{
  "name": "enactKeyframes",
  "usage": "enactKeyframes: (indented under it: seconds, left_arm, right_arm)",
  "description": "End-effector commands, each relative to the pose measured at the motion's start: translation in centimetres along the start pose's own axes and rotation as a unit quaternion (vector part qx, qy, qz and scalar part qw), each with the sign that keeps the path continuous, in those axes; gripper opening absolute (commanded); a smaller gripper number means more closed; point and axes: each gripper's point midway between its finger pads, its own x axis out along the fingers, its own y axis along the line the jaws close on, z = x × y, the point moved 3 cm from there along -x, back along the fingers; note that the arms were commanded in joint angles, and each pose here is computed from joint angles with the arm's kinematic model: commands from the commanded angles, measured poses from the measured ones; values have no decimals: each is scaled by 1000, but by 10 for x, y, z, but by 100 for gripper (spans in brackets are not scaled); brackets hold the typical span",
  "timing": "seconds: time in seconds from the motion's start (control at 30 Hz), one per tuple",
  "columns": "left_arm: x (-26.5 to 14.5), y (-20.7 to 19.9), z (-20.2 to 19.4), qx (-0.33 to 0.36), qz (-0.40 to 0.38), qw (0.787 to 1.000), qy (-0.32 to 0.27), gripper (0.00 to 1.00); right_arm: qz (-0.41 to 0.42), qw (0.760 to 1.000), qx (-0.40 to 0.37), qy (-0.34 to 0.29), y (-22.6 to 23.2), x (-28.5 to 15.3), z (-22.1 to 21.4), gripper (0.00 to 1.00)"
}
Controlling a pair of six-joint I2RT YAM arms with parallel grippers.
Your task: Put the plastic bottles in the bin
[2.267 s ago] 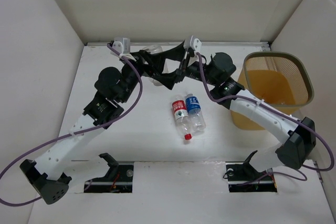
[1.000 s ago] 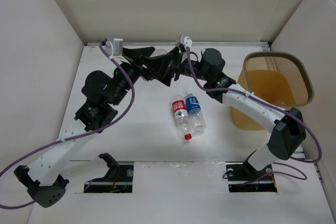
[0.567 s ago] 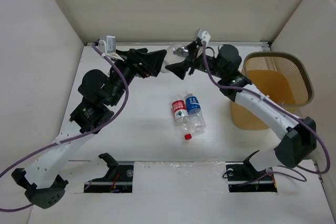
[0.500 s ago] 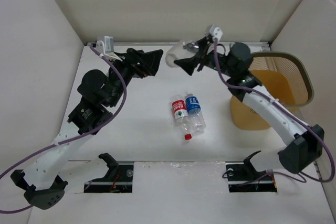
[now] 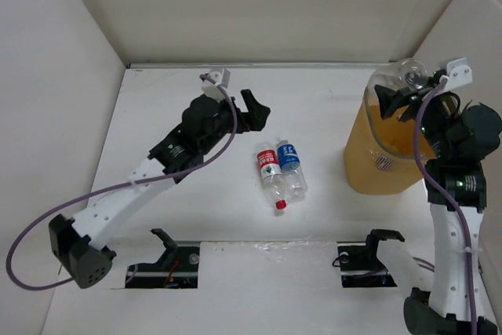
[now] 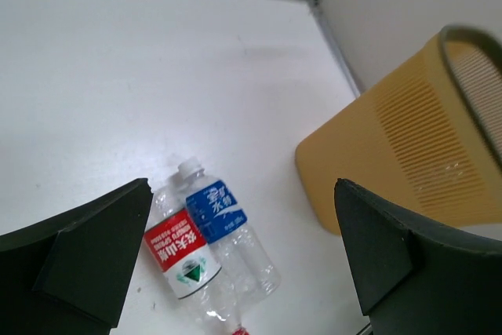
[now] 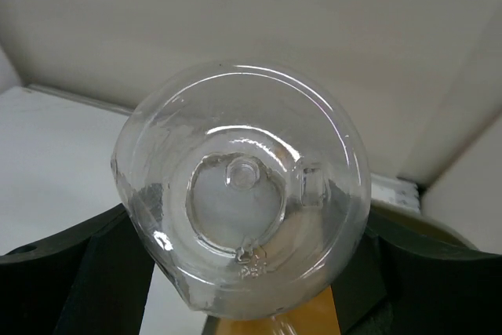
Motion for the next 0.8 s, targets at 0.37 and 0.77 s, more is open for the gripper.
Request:
enactKeyframes:
  seconds: [0.37, 0.77]
  left_arm:
    - [36, 10, -59, -35, 83, 990, 105, 100]
    - [54, 55, -136, -44, 183, 960, 206, 100]
  right_arm:
    - [-139, 982, -21, 125, -49, -28, -19, 100]
    - [-111, 986, -55, 108, -38, -37, 1, 100]
